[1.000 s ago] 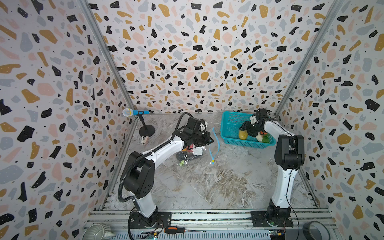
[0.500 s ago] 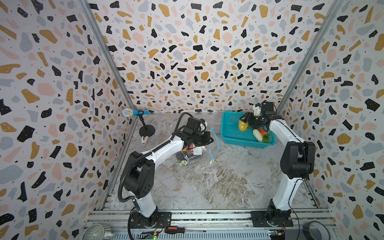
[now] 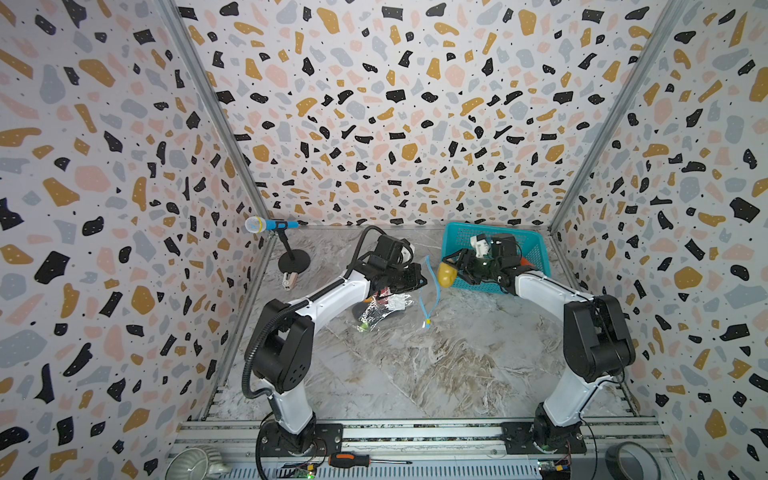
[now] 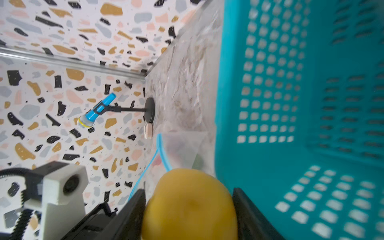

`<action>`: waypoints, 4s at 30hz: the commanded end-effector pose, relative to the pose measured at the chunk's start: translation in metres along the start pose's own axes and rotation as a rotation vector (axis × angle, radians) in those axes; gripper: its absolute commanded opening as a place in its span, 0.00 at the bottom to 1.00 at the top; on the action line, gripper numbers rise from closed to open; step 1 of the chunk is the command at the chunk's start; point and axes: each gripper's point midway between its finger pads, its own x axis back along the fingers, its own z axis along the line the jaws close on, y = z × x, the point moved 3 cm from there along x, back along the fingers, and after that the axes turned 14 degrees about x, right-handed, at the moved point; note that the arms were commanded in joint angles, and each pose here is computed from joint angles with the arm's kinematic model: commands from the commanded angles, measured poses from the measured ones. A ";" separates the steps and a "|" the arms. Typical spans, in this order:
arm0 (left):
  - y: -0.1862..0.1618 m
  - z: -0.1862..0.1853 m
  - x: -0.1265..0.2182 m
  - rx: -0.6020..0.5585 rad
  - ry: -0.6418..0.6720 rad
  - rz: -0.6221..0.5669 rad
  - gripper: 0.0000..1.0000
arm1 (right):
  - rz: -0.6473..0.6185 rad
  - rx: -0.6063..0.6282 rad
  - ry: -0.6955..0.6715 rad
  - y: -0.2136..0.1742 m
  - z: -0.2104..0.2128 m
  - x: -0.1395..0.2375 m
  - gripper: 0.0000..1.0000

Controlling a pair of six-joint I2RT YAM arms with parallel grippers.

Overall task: Place the food in the zip-top bag and seal the zipper
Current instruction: 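Lift the yellow potato with the right gripper and carry it to the bag mouth, then lower the yellow potato into the bag held open by the left gripper, then open the right gripper and move it back over the teal basket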

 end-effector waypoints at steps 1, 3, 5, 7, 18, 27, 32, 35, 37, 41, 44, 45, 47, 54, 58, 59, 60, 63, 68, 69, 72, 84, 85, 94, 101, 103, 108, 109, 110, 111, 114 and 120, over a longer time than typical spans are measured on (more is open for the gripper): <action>0.010 -0.008 0.003 -0.006 -0.028 -0.038 0.00 | -0.081 0.016 0.111 0.010 0.041 0.008 0.54; 0.009 -0.007 0.004 -0.005 -0.031 -0.042 0.00 | -0.082 0.012 0.095 0.002 0.037 0.005 0.54; 0.009 -0.006 0.005 0.000 -0.029 -0.048 0.00 | -0.064 0.003 0.094 -0.008 0.035 0.000 0.54; 0.010 -0.006 0.006 0.003 -0.030 -0.053 0.00 | -0.041 0.003 0.103 -0.018 0.037 -0.006 0.54; 0.011 -0.011 0.013 0.006 -0.047 -0.075 0.00 | -0.023 0.052 0.050 -0.030 0.037 -0.004 0.55; 0.011 -0.017 0.022 0.003 -0.057 -0.092 0.00 | -0.008 0.060 0.065 -0.034 0.043 -0.008 0.55; 0.012 -0.019 0.025 0.000 -0.061 -0.097 0.00 | -0.016 0.072 0.064 -0.035 0.046 -0.005 0.55; 0.012 -0.021 0.027 -0.003 -0.065 -0.101 0.00 | -0.020 0.075 0.063 -0.036 0.047 -0.003 0.55; 0.013 -0.023 0.028 -0.005 -0.069 -0.105 0.00 | -0.023 0.078 0.063 -0.036 0.048 -0.002 0.55; 0.013 -0.023 0.029 -0.005 -0.069 -0.106 0.00 | -0.017 0.082 0.058 -0.037 0.049 -0.004 0.55; 0.012 -0.022 0.030 -0.005 -0.068 -0.108 0.00 | -0.010 0.084 0.060 -0.039 0.051 -0.006 0.55; 0.012 -0.023 0.030 -0.006 -0.070 -0.109 0.00 | -0.007 0.084 0.060 -0.039 0.051 -0.007 0.55; 0.012 -0.023 0.031 -0.006 -0.071 -0.108 0.00 | -0.002 0.084 0.059 -0.041 0.051 -0.009 0.56; 0.012 -0.024 0.033 -0.008 -0.072 -0.112 0.00 | 0.007 0.087 0.051 -0.042 0.050 -0.011 0.58; 0.011 -0.023 0.032 -0.007 -0.071 -0.109 0.00 | 0.005 0.092 0.051 -0.041 0.051 -0.011 0.61; 0.011 -0.023 0.033 -0.008 -0.072 -0.111 0.00 | 0.004 0.091 0.049 -0.041 0.051 -0.012 0.61; 0.011 -0.023 0.032 -0.008 -0.071 -0.110 0.00 | 0.005 0.093 0.051 -0.041 0.052 -0.012 0.61; 0.011 -0.023 0.032 -0.007 -0.070 -0.109 0.00 | 0.005 0.097 0.051 -0.040 0.054 -0.013 0.64; 0.011 -0.022 0.031 -0.007 -0.070 -0.107 0.00 | 0.007 0.105 0.048 -0.039 0.056 -0.014 0.69; 0.011 -0.022 0.031 -0.007 -0.070 -0.107 0.00 | 0.005 0.108 0.048 -0.038 0.057 -0.013 0.69; 0.011 -0.022 0.031 -0.007 -0.070 -0.107 0.00 | 0.005 0.110 0.047 -0.037 0.058 -0.013 0.71; 0.012 -0.021 0.034 -0.006 -0.066 -0.113 0.00 | -0.010 0.132 0.040 -0.030 0.065 -0.007 0.73; 0.013 -0.020 0.034 -0.005 -0.065 -0.115 0.00 | -0.014 0.137 0.037 -0.029 0.066 -0.006 0.73; 0.017 -0.016 0.041 -0.001 -0.059 -0.137 0.00 | -0.014 0.165 -0.003 -0.026 0.065 -0.002 0.73; 0.018 -0.016 0.045 0.001 -0.065 -0.146 0.00 | -0.004 0.205 -0.032 -0.028 0.066 0.006 0.69; 0.019 -0.018 0.047 0.000 -0.069 -0.151 0.00 | -0.003 0.220 -0.053 -0.029 0.065 0.011 0.68; 0.020 -0.022 0.051 -0.001 -0.077 -0.159 0.00 | 0.019 0.240 -0.136 -0.037 0.051 0.017 0.68; 0.020 -0.023 0.052 -0.002 -0.077 -0.160 0.00 | 0.024 0.240 -0.148 -0.038 0.049 0.018 0.68; 0.020 -0.023 0.053 -0.002 -0.077 -0.161 0.00 | 0.028 0.243 -0.157 -0.040 0.048 0.019 0.68; 0.020 -0.023 0.053 -0.002 -0.076 -0.162 0.00 | 0.029 0.246 -0.163 -0.041 0.047 0.019 0.68; 0.020 -0.024 0.054 -0.002 -0.075 -0.165 0.00 | 0.020 0.270 -0.210 -0.035 0.044 0.026 0.67; 0.021 -0.028 0.051 -0.012 -0.091 -0.148 0.00 | -0.007 0.338 -0.399 0.003 0.024 0.050 0.67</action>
